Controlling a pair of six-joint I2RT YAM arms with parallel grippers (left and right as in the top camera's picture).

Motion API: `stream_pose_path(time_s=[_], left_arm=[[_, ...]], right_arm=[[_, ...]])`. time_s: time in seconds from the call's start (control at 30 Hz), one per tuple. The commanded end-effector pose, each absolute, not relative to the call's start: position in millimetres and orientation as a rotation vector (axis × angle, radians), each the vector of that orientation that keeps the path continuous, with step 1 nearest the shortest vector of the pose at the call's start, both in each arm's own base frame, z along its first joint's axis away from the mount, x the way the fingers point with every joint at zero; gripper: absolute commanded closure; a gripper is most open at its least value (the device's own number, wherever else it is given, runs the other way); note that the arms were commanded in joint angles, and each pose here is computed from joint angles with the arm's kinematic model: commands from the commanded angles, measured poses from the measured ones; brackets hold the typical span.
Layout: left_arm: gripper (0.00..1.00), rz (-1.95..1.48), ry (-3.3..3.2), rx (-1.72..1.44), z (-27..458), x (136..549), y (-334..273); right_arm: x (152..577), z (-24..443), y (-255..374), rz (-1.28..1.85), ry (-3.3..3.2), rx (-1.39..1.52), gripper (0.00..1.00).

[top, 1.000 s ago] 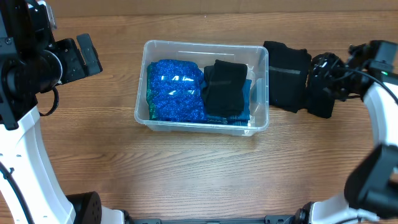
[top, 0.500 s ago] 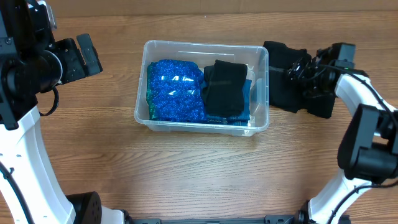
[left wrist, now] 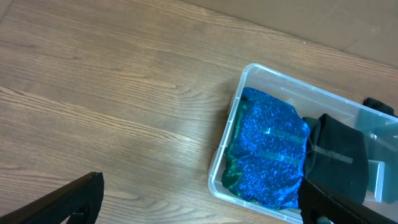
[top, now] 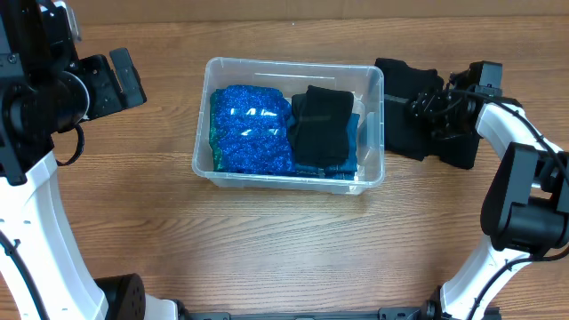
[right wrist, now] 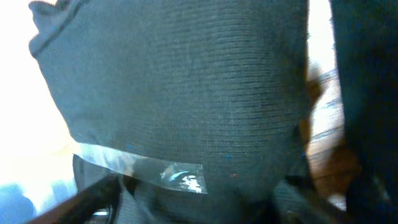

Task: Pack container
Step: 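Grasp the second black taped bundle with the right gripper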

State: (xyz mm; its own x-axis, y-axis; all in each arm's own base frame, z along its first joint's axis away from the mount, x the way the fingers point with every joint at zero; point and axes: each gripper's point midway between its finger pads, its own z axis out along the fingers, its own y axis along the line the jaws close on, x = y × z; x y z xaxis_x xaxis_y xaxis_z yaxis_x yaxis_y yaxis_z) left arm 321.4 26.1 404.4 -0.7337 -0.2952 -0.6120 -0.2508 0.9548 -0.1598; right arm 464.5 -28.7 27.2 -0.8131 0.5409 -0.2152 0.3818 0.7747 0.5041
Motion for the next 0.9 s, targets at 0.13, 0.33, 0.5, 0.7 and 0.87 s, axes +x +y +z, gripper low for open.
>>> stream_pose_path(time_s=[0.13, 0.33, 0.5, 0.7, 0.87], left_arm=[[0.0, -0.065, 2.431, -0.36, 404, 322, 29], [0.0, -0.065, 2.431, -0.36, 404, 322, 29], [0.0, -0.065, 2.431, -0.361, 404, 322, 29], [0.0, -0.065, 2.431, -0.36, 404, 322, 29], [0.0, -0.065, 2.431, -0.36, 404, 322, 29]], right_arm=[[451, 51, -45, 0.608, 2.608, 0.661, 0.02], [450, 47, -55, 0.547, 2.611, 0.681, 0.01], [453, 17, -37, 0.566, 2.667, 0.658, 0.02], [455, -6, -4, 0.602, 2.719, 0.578, 0.13], [455, -2, -4, 0.579, 2.723, 0.593, 0.61]])
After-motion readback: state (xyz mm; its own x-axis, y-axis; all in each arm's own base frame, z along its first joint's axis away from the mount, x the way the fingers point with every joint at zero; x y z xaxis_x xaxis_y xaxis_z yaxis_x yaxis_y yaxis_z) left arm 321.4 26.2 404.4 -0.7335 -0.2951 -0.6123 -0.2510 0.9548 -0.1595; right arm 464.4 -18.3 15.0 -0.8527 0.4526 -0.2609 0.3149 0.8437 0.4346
